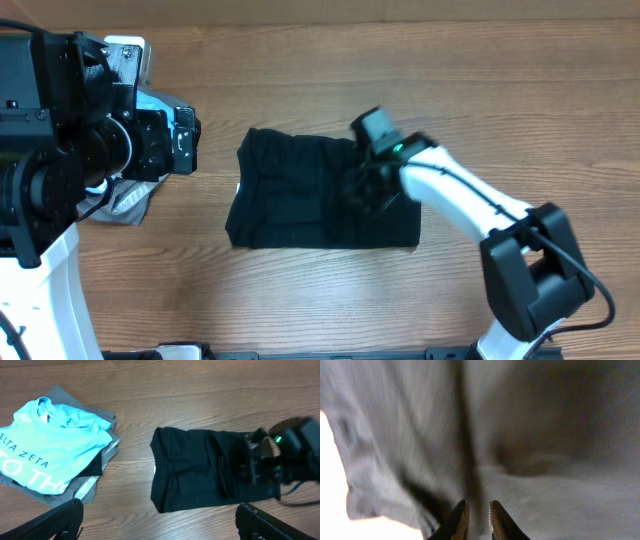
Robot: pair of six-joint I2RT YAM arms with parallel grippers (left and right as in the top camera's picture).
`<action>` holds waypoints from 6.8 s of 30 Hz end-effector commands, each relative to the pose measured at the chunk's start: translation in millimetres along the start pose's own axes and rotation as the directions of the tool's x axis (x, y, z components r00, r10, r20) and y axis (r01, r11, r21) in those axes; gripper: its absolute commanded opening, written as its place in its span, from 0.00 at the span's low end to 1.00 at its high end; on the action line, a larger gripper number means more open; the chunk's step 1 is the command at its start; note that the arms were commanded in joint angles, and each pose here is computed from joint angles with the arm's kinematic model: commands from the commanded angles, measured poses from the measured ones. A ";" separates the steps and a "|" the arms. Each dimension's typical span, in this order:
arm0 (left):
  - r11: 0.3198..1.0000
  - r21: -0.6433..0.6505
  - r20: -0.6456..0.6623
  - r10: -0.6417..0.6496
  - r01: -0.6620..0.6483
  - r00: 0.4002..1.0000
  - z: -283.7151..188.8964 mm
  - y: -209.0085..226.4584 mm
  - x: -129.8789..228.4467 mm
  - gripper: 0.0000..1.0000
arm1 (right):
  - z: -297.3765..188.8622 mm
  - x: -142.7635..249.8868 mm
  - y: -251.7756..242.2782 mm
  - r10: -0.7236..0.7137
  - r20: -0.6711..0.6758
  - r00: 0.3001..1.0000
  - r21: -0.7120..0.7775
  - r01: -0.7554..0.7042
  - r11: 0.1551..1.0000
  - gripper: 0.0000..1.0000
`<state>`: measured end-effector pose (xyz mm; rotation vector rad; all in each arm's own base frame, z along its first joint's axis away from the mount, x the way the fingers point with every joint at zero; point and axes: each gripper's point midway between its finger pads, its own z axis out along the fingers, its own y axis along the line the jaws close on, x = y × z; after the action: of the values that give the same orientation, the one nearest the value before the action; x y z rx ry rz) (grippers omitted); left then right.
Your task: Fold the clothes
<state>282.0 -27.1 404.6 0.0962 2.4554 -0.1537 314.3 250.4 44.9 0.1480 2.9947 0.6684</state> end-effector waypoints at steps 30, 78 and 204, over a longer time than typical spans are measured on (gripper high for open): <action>0.997 0.017 -0.186 -0.070 0.074 0.980 61.5 3.9 11.6 1.00 | -184.0 -6.9 -23.9 -0.106 0.244 0.964 -0.009 0.111 0.994 0.33; 0.916 0.283 -0.792 0.057 0.283 0.607 374.8 -42.6 269.2 0.20 | -181.9 2.3 -44.3 -0.085 0.209 0.974 0.083 0.069 0.994 0.40; 0.993 0.081 -0.661 -0.007 0.080 0.751 227.2 -69.7 241.3 0.74 | -96.5 -36.1 -77.1 0.004 0.033 0.999 -0.040 -0.003 0.999 0.49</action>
<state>247.9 -107.4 105.7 0.1172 3.1275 -0.2134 343.8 122.0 79.9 0.3066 2.9736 0.5466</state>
